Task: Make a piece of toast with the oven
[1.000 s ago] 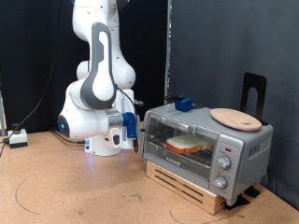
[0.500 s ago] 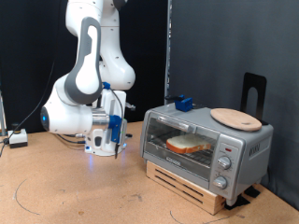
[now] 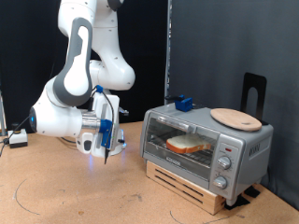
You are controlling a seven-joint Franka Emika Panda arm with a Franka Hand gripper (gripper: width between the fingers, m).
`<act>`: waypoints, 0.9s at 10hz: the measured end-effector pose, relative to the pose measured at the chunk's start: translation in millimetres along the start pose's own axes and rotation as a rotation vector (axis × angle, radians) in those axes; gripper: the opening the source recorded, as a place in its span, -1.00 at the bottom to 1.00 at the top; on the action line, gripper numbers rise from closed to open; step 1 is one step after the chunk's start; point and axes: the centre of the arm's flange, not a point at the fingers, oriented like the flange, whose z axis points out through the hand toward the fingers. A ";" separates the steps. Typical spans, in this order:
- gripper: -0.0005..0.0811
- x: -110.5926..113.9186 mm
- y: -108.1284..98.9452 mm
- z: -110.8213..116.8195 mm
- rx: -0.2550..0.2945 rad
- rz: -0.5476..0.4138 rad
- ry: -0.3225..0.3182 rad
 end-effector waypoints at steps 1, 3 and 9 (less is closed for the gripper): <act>0.99 9.8 -11.0 6.5 0.035 -0.017 -0.008; 0.99 29.5 -25.8 19.1 0.052 -0.023 -0.033; 0.99 66.8 -52.4 42.9 0.088 0.007 0.044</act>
